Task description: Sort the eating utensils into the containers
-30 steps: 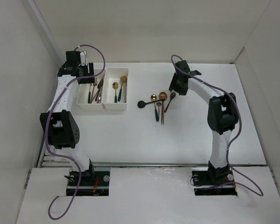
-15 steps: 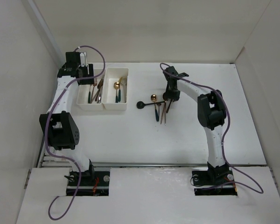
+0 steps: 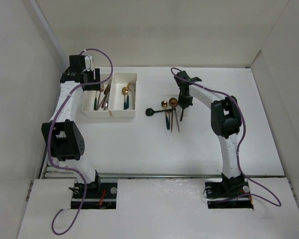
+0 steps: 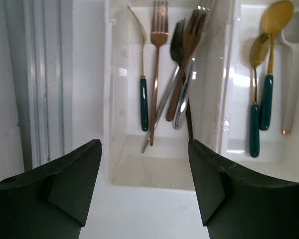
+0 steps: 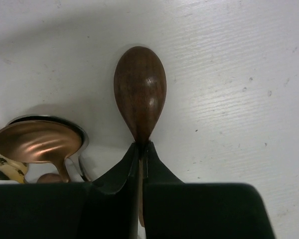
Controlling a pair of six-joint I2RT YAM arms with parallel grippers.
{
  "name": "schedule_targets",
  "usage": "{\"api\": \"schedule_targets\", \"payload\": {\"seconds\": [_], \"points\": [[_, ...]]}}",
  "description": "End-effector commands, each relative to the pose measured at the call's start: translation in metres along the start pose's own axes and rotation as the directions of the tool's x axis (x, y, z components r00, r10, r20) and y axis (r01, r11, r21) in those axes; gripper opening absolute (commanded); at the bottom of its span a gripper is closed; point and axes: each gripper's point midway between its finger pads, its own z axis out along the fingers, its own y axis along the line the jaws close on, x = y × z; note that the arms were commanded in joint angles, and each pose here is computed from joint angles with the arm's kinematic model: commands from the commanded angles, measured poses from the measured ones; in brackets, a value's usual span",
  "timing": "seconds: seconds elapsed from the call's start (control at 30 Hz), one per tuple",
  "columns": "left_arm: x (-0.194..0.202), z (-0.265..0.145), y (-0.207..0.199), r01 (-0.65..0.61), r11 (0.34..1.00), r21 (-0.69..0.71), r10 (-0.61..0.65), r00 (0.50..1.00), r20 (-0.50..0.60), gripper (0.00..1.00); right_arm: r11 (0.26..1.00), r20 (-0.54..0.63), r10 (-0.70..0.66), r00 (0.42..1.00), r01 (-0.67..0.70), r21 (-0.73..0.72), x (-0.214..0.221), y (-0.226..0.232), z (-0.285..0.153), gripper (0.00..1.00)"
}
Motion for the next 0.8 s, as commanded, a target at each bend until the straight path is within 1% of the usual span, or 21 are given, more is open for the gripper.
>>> {"api": "schedule_targets", "payload": {"seconds": [0.0, 0.03, 0.07, 0.1, 0.13, 0.17, 0.2, 0.23, 0.27, 0.3, 0.33, 0.37, 0.4, 0.43, 0.47, 0.53, 0.57, 0.6, 0.63, 0.73, 0.77], "points": [[-0.028, -0.035, -0.019, -0.048, 0.991, 0.126, 0.037, 0.995, 0.092, 0.68, 0.999, 0.070, 0.005, 0.998, -0.009, 0.053, -0.017, -0.012, -0.024, 0.00], [-0.034, -0.040, -0.027, -0.054, 0.983, 0.176, 0.036, 0.994, 0.107, 0.68, 0.999, 0.123, 0.022, 0.992, -0.027, 0.040, -0.028, -0.013, -0.034, 0.00], [-0.033, -0.045, -0.037, -0.080, 0.969, 0.235, 0.056, 0.993, 0.107, 0.68, 0.999, 0.207, 0.047, 0.977, -0.049, 0.004, -0.047, -0.012, -0.068, 0.00], [-0.035, -0.054, -0.064, -0.110, 0.925, 0.364, 0.068, 0.990, 0.126, 0.68, 0.997, 0.279, 0.069, 0.958, -0.076, 0.017, -0.063, -0.019, -0.086, 0.00], [-0.041, -0.063, -0.078, -0.138, 0.897, 0.420, 0.079, 0.985, 0.155, 0.70, 0.998, 0.339, 0.061, 0.939, -0.060, -0.015, -0.071, -0.006, -0.109, 0.00], [-0.038, -0.068, -0.092, -0.148, 0.866, 0.477, 0.085, 0.985, 0.151, 0.71, 0.996, 0.403, 0.082, 0.911, -0.064, -0.056, -0.083, -0.003, -0.140, 0.00], [-0.039, -0.078, -0.113, -0.190, 0.820, 0.540, 0.109, 0.978, 0.178, 0.71, 0.995, 0.436, 0.085, 0.896, -0.050, -0.091, -0.089, 0.007, -0.157, 0.00], [-0.037, -0.093, -0.138, -0.210, 0.732, 0.648, 0.107, 0.975, 0.195, 0.73, 0.990, 0.463, 0.086, 0.882, -0.024, -0.137, -0.088, 0.026, -0.175, 0.00], [-0.037, -0.102, -0.153, -0.229, 0.677, 0.699, 0.107, 0.971, 0.214, 0.74, 0.977, 0.495, 0.118, 0.861, -0.010, -0.215, -0.096, 0.043, -0.198, 0.00], [-0.034, -0.109, -0.167, -0.243, 0.624, 0.743, 0.110, 0.968, 0.225, 0.74, 0.963, 0.506, 0.131, 0.852, 0.013, -0.271, -0.097, 0.058, -0.213, 0.00], [-0.028, -0.125, -0.191, -0.266, 0.534, 0.803, 0.122, 0.964, 0.237, 0.74, 0.937, 0.495, 0.133, 0.859, 0.055, -0.346, -0.092, 0.078, -0.225, 0.00], [-0.027, -0.131, -0.203, -0.284, 0.500, 0.818, 0.131, 0.959, 0.253, 0.76, 0.901, 0.503, 0.163, 0.849, 0.080, -0.426, -0.089, 0.104, -0.244, 0.00], [-0.020, -0.129, -0.212, -0.280, 0.483, 0.830, 0.146, 0.960, 0.239, 0.76, 0.871, 0.502, 0.179, 0.846, 0.101, -0.480, -0.087, 0.118, -0.257, 0.00], [-0.012, -0.133, -0.230, -0.282, 0.450, 0.847, 0.167, 0.959, 0.231, 0.76, 0.844, 0.481, 0.205, 0.853, 0.096, -0.528, -0.083, 0.132, -0.263, 0.00], [-0.011, -0.137, -0.237, -0.297, 0.434, 0.851, 0.174, 0.954, 0.244, 0.76, 0.799, 0.458, 0.206, 0.865, 0.122, -0.589, -0.075, 0.151, -0.277, 0.00], [-0.005, -0.136, -0.248, -0.289, 0.415, 0.863, 0.182, 0.956, 0.232, 0.76, 0.755, 0.420, 0.226, 0.879, 0.114, -0.646, -0.069, 0.171, -0.281, 0.00], [-0.006, -0.140, -0.254, -0.289, 0.398, 0.871, 0.178, 0.955, 0.235, 0.76, 0.739, 0.407, 0.214, 0.888, 0.125, -0.662, -0.067, 0.177, -0.282, 0.00], [-0.004, -0.138, -0.255, -0.275, 0.400, 0.874, 0.171, 0.960, 0.224, 0.76, 0.723, 0.399, 0.220, 0.890, 0.125, -0.679, -0.065, 0.183, -0.288, 0.00], [-0.002, -0.136, -0.256, -0.248, 0.405, 0.880, 0.161, 0.967, 0.198, 0.76, 0.728, 0.395, 0.214, 0.894, 0.124, -0.675, -0.064, 0.185, -0.282, 0.00], [0.001, -0.127, -0.257, -0.234, 0.416, 0.879, 0.157, 0.970, 0.184, 0.76, 0.690, 0.368, 0.224, 0.902, 0.120, -0.714, -0.061, 0.193, -0.288, 0.00], [-0.001, -0.127, -0.258, -0.230, 0.417, 0.879, 0.147, 0.972, 0.185, 0.76, 0.673, 0.373, 0.234, 0.898, 0.128, -0.729, -0.063, 0.194, -0.296, 0.00]]}}
